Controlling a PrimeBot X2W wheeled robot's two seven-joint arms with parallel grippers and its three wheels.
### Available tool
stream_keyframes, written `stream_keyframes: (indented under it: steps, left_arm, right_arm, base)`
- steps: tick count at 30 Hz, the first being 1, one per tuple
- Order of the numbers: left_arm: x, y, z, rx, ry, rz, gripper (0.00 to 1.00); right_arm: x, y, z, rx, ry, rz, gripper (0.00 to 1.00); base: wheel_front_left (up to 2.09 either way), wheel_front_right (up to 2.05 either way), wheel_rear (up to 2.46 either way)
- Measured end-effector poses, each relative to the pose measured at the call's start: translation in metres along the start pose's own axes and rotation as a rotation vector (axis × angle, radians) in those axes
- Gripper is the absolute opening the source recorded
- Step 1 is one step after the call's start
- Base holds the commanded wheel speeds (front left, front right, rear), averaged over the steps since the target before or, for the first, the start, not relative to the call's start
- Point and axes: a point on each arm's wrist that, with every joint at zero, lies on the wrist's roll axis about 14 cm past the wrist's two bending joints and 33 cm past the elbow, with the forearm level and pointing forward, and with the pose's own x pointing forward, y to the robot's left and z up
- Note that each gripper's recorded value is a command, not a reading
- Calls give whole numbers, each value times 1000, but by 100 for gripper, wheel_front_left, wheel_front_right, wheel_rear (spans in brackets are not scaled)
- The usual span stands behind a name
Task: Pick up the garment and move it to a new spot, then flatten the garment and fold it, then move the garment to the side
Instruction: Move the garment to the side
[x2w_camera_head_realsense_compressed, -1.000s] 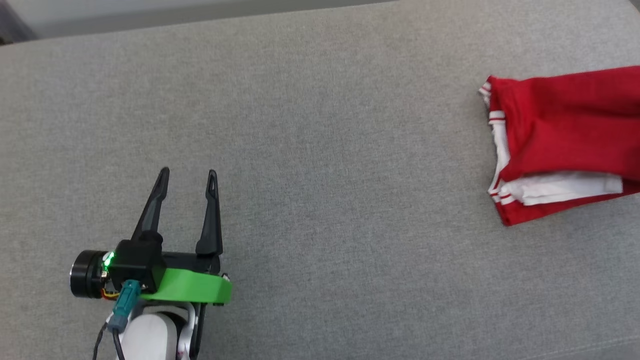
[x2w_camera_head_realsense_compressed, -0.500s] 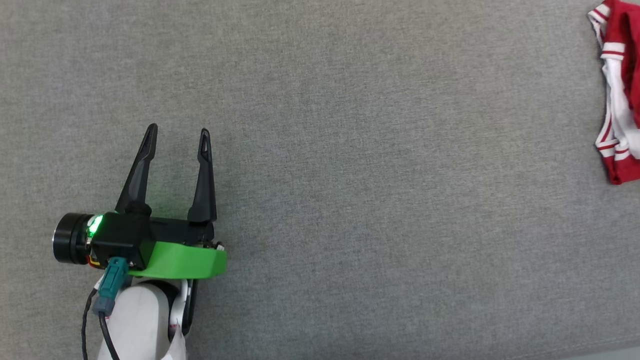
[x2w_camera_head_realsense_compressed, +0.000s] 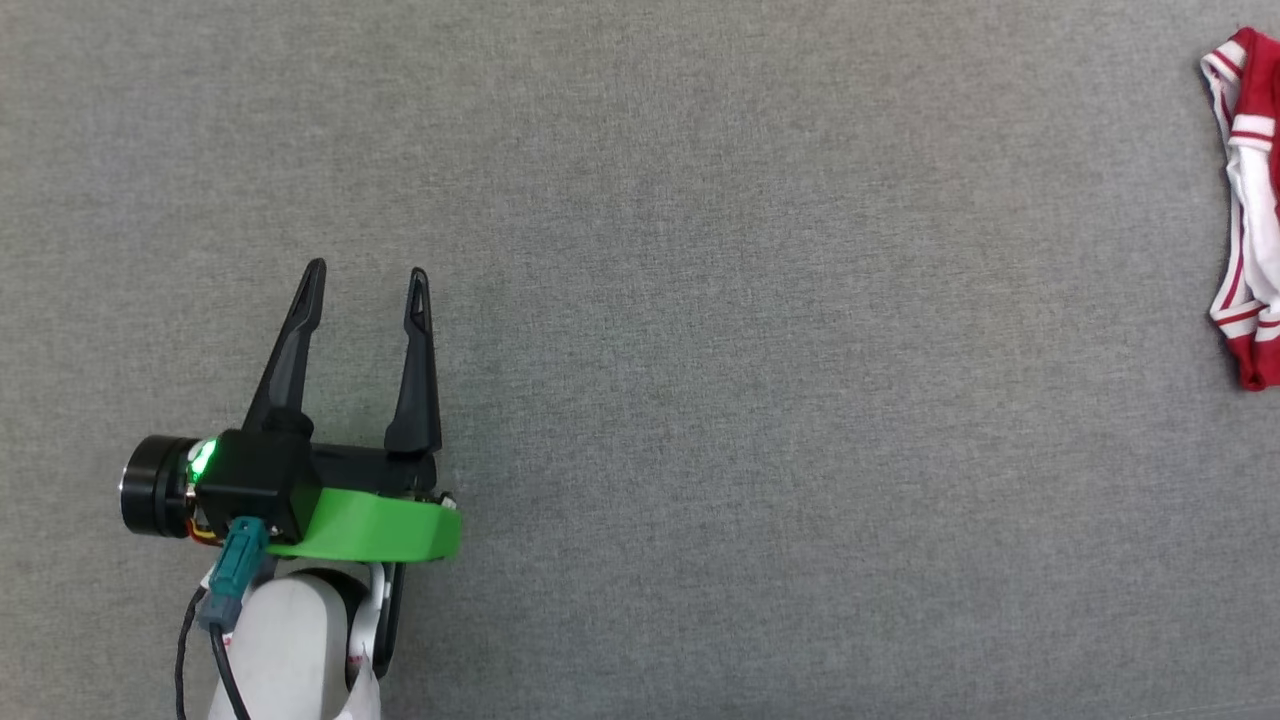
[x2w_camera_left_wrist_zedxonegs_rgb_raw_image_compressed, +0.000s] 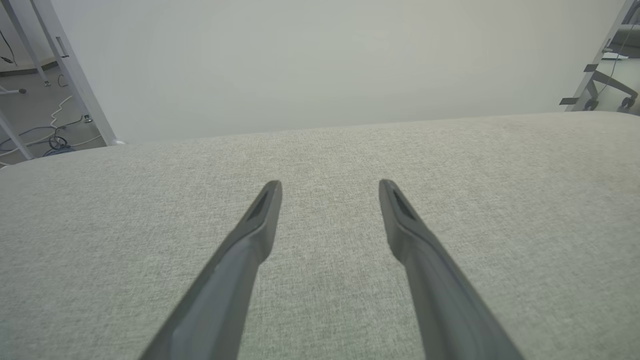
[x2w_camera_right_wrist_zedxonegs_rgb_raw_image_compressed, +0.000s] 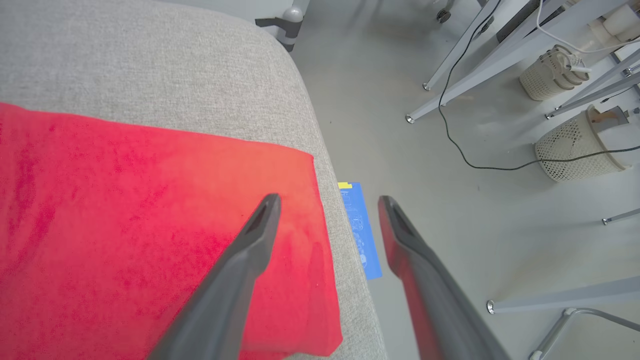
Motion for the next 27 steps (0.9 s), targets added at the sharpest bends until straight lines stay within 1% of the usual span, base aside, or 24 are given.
stream_keyframes:
  steps: [4, 7, 11, 15, 17, 24, 27]
  left_arm:
    - [-12, 2, 9, -2, -4, 20, 100]
    - [-23, 5, 16, -2, -5, 40, 100]
    - [-36, 8, 25, 7, -11, 55, 100]
    - [-47, 14, 37, 15, -33, 84, 100]
    - [-53, 19, 45, 16, -48, 105, 100]
    - [-75, 32, 61, 21, -74, 159, 100]
    - [-84, 36, 67, 21, -88, 178, 100]
  right_arm:
    - [-14, -3, 24, 19, -151, 1, 100]
    - [-30, -1, 50, 23, -311, 12, 100]
    - [-52, 9, 82, 72, -502, 32, 100]
    - [-78, 38, 112, 106, -660, 93, 100]
    - [-93, 60, 127, 120, -733, 136, 100]
    - [-156, 123, 163, 209, -934, 285, 100]
    - [-187, 150, 175, 222, -1011, 350, 100]
  base:
    - [0, 0, 0]
    - [0, 0, 0]
    - [0, 0, 0]
    - [0, 0, 0]
    - [0, 0, 0]
    - [0, 0, 0]
    - [0, 0, 0]
